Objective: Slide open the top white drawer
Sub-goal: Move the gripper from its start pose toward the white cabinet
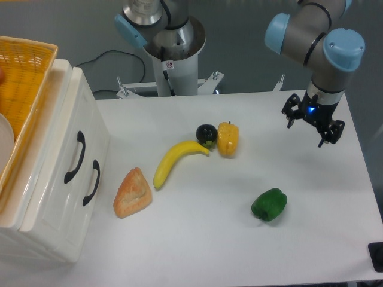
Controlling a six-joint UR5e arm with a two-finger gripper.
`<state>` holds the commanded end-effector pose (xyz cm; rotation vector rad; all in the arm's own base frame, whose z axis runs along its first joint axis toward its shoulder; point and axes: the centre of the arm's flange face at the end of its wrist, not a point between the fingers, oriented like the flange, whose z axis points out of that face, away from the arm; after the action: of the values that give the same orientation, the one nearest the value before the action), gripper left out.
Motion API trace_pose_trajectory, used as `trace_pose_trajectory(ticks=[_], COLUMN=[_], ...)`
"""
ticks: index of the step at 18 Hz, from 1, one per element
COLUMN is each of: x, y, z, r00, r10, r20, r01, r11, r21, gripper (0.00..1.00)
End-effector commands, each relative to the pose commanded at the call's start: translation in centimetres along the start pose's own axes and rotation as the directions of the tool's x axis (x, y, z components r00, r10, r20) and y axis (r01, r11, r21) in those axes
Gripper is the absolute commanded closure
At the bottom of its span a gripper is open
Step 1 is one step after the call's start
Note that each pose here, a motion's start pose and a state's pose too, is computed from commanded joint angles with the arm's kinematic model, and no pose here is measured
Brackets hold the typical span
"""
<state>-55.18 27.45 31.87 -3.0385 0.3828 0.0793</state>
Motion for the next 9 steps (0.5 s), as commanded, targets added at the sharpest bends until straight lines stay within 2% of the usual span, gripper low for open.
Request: trace_pose_trajectory(ticks=[6,9], x=[0.3,1.2], y=[-0.3,-1.1], z=[0.3,0.1], r00=[1.000,0.992], r10=[-0.014,-0.124], r20=[-0.008,-0.015], r01=[0.014,0.125], r11=[1.000,0.991], r21=[0.002,0.040], gripper=[0.00,0.00])
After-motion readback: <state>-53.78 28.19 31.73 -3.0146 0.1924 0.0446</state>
